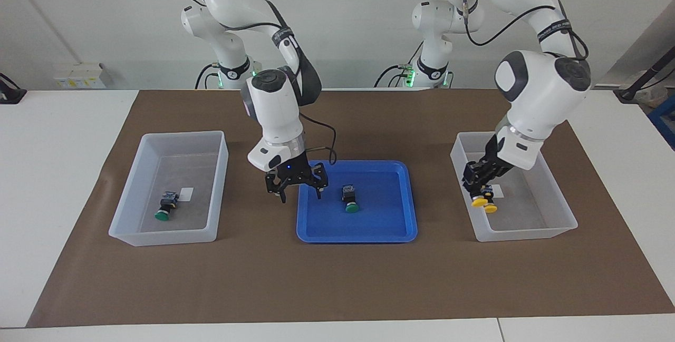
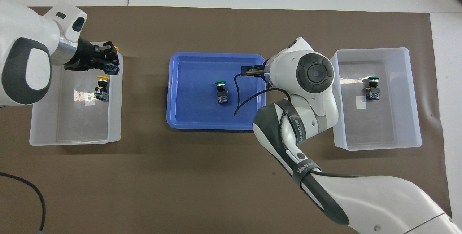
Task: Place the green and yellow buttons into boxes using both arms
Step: 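Release the yellow button with the left gripper while the right gripper grasps green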
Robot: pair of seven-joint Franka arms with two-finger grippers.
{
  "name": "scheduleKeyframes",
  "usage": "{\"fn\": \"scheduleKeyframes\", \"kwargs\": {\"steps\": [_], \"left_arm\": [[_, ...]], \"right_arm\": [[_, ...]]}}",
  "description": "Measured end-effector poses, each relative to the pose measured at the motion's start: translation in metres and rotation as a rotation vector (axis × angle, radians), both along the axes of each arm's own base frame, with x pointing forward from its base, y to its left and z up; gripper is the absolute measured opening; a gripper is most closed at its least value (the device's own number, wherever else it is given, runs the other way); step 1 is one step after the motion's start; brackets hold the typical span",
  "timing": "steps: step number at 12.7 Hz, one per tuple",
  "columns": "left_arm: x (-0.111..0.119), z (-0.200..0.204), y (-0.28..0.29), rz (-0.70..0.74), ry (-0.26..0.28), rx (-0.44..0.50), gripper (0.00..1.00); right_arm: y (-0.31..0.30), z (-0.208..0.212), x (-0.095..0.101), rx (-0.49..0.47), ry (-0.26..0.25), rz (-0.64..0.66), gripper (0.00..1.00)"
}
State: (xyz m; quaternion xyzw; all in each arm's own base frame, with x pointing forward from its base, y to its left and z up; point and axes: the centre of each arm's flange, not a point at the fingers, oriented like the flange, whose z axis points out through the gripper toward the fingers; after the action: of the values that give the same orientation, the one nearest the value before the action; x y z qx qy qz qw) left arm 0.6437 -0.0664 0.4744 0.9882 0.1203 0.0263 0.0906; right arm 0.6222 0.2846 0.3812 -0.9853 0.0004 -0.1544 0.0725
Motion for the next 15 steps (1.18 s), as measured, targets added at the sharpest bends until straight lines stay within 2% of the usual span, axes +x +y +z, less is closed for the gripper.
{"fn": "scheduleKeyframes", "kwargs": {"steps": [4,6,9,11,13,15], "left_arm": [[-0.003,-0.006,0.092,-0.048,0.010,0.012,0.41],[-0.012,-0.021,0.129,-0.083,0.007,0.019,0.41],[-0.027,-0.060,0.149,-0.074,-0.046,0.045,0.41],[-0.034,-0.083,0.148,-0.066,-0.060,0.054,0.41],[-0.040,-0.103,0.148,-0.055,-0.075,0.064,0.41],[-0.045,-0.122,0.147,-0.050,-0.078,0.071,0.41]], "right_arm": [[0.077,-0.051,-0.030,0.031,0.012,0.036,1.00],[0.091,-0.073,-0.037,0.028,0.024,0.047,1.00],[0.095,-0.085,-0.039,0.020,0.033,0.055,0.99],[0.102,-0.091,-0.046,0.013,0.042,0.070,0.91],[0.106,-0.094,-0.051,0.006,0.045,0.083,0.66],[0.101,-0.090,-0.047,-0.002,0.033,0.083,0.42]]}}
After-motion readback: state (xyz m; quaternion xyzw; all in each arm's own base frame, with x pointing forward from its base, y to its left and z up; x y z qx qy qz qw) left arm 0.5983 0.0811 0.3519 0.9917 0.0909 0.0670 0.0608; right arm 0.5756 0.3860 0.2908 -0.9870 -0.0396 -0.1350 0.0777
